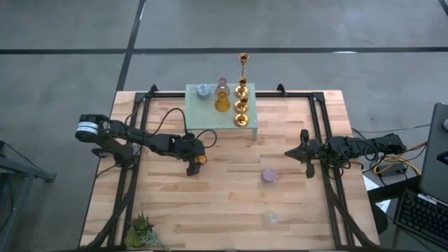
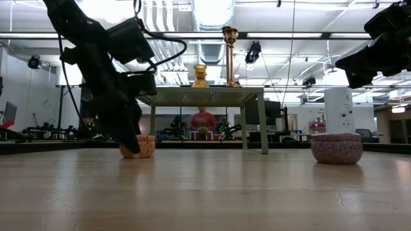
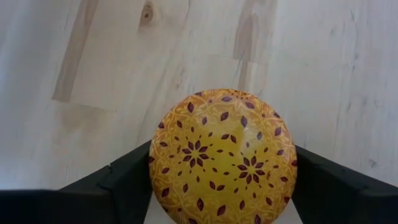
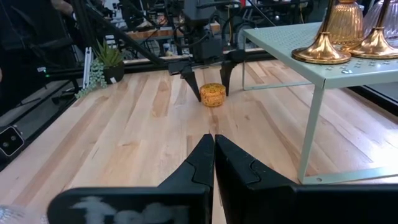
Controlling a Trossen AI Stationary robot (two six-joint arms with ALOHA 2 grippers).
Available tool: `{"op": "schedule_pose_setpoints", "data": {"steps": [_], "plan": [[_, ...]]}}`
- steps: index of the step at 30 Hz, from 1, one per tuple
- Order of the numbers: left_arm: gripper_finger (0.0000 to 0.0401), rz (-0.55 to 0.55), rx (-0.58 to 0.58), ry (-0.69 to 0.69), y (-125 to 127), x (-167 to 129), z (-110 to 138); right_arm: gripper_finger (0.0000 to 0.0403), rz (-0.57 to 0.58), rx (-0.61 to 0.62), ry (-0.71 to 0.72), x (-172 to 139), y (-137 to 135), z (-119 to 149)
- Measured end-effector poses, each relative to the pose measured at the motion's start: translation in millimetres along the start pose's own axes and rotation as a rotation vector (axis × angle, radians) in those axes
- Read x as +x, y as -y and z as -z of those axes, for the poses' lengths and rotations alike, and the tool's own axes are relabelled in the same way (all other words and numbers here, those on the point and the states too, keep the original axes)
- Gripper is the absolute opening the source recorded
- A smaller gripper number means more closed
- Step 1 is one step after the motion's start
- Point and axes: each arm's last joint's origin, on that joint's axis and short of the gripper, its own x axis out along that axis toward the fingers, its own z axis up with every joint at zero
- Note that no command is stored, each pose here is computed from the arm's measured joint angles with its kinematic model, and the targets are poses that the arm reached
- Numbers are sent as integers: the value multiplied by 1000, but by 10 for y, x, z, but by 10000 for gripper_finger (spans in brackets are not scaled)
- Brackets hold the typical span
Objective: Pick & Place candle stick holders
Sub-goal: Put the yellow patterned scented candle on the shelf aligned with the yellow patterned scented candle
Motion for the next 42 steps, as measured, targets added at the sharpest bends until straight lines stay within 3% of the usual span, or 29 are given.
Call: {"op": "schedule_pose_setpoints", "data": {"steps": [9, 15, 19, 31, 36, 42], "plan": [[313, 50, -23, 22, 17, -50, -66, 8, 0, 0, 0, 0, 0, 0], [307, 165, -32, 44, 69, -192, -294, 8, 0, 0, 0, 0, 0, 0], [308, 167, -8, 28, 84, -351, -505, 8, 0, 0, 0, 0, 0, 0], [309, 7, 113, 1, -26, -1008, -1085, 8, 0, 0, 0, 0, 0, 0], [309, -125, 108, 18, -256, -1200, -1237, 8, 0, 0, 0, 0, 0, 0], [309, -230, 19, 34, -687, -1282, -1303, 8, 0, 0, 0, 0, 0, 0]]}}
